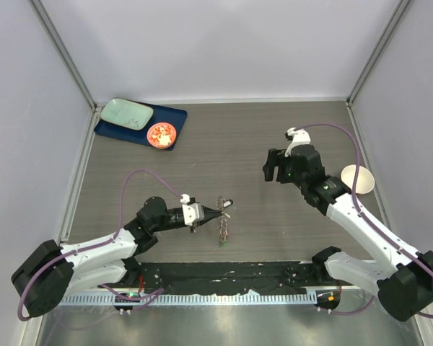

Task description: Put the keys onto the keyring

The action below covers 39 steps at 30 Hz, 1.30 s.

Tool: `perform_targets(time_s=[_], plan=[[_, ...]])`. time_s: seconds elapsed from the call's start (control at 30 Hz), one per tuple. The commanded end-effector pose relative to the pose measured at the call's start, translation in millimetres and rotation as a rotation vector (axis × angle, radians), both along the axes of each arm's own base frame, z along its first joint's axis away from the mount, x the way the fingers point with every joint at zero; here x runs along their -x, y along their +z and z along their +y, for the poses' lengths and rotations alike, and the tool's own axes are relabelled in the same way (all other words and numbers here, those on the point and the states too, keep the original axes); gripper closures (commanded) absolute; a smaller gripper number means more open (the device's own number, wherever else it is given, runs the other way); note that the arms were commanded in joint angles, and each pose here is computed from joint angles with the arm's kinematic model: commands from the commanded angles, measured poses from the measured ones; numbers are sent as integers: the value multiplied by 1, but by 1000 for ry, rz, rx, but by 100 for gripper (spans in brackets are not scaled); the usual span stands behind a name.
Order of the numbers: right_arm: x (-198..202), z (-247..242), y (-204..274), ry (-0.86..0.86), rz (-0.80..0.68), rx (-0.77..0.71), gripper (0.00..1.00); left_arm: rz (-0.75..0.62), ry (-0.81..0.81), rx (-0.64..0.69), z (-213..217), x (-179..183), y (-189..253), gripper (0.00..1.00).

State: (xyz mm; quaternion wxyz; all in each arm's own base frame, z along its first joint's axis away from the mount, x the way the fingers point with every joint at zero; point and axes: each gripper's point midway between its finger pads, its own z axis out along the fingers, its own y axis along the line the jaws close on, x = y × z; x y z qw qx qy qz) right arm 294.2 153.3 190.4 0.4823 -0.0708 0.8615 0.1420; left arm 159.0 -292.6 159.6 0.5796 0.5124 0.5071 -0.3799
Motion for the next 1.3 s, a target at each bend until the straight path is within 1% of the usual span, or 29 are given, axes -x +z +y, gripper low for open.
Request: perform_targets(time_s=[0.0,0.2,0.23,0.4,0.43,0.5,0.63,0.7,0.73,0.8,0.83,0.87,0.93,0.97,1.03,1.07,1.1,1.17,1.23,1.27], plan=[[-21,-48,-10,-286,17,-41,20,-70,6,3,1,-2,2,100],[-35,-93,-37,-461,79,9,24,-41,15,-22,-1,-6,-8,100],[-37,-99,-41,-480,89,15,26,-38,17,-22,-1,-6,-8,100],[-48,-128,-69,-589,152,44,29,-36,49,-25,2,-10,-9,100],[-51,-131,-70,-599,150,37,33,-32,53,-29,2,-10,-10,100],[-54,-131,-79,-592,173,37,38,-27,59,-37,3,-12,-12,100],[-53,-133,-96,-621,210,37,40,-20,64,-38,4,-12,-12,100],[-52,-137,-107,-635,228,69,42,-18,64,-37,4,-11,-12,100],[-53,-140,-109,-624,225,99,44,-17,67,-36,4,-12,-12,100],[-58,-139,-109,-573,208,107,48,-13,67,-37,4,-11,-12,100],[-59,-140,-109,-518,201,148,48,-15,70,-37,5,-12,-12,100],[-62,-136,-107,-465,197,137,48,-11,70,-39,4,-12,-13,100],[-66,-138,-102,-404,177,174,48,-12,76,-41,4,-13,-14,100],[-67,-144,-100,-396,171,181,48,-12,82,-42,5,-14,-14,100],[-70,-139,-102,-322,172,157,48,-14,93,-38,6,-15,-13,100],[-73,-141,-101,-271,167,180,48,-17,103,-37,6,-16,-12,100],[-73,-134,-105,-196,186,141,48,-18,107,-39,7,-16,-13,100],[-76,-138,-111,-104,196,180,51,-27,115,-36,8,-15,-12,100],[-70,-133,-116,8,237,159,52,-42,162,-29,13,-19,-8,100],[-75,-133,-112,78,219,193,52,-40,186,-30,17,-22,-9,100]])
